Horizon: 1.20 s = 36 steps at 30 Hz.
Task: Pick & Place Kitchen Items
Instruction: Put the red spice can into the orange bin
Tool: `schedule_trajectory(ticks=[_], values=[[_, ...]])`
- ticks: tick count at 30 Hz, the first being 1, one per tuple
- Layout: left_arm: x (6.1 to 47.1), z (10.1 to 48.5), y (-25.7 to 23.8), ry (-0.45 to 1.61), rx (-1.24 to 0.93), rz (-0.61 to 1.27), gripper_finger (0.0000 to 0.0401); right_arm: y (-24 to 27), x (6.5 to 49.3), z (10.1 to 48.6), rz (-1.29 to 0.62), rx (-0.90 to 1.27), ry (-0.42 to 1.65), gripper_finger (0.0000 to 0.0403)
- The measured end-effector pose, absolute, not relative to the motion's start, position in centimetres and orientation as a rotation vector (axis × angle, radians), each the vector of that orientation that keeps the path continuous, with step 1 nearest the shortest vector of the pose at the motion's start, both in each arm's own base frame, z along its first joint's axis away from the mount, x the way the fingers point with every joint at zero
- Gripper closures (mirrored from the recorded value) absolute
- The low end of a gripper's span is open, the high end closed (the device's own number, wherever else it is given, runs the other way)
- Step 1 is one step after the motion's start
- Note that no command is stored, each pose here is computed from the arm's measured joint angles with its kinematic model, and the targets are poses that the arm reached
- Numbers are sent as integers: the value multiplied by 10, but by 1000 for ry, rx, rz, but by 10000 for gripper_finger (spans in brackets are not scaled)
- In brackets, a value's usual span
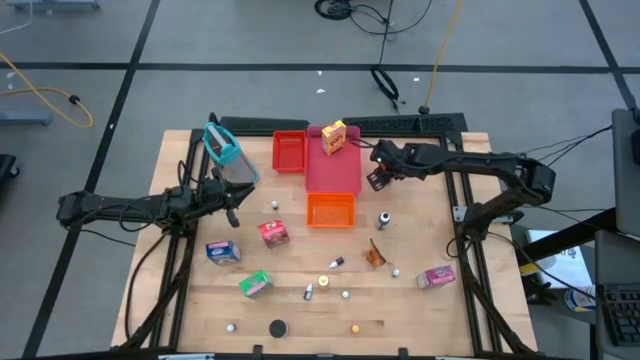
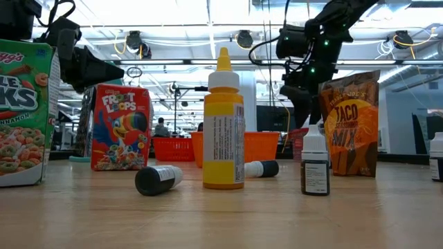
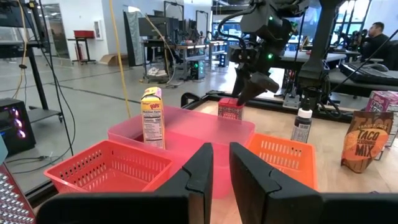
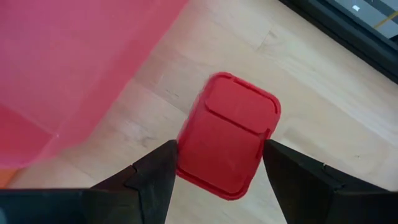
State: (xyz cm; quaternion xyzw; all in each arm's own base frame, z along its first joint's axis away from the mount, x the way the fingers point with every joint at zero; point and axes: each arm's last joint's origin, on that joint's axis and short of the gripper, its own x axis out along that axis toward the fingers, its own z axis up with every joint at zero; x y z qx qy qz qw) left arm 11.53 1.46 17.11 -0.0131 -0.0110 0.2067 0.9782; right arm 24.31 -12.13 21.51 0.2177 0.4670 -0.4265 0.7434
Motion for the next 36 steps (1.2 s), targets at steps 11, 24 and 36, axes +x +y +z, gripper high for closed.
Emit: schedule_trajectory(ticks=[11, 24, 36], values=[[115, 171, 15, -19, -23, 422, 350, -120, 238, 227, -940, 447, 981, 170], [115, 171, 15, -19, -25, 423, 350, -122, 242, 228, -925, 432, 930, 170], [115, 171, 15, -20, -29, 423, 350, -122, 241, 228, -987, 477, 899, 168]])
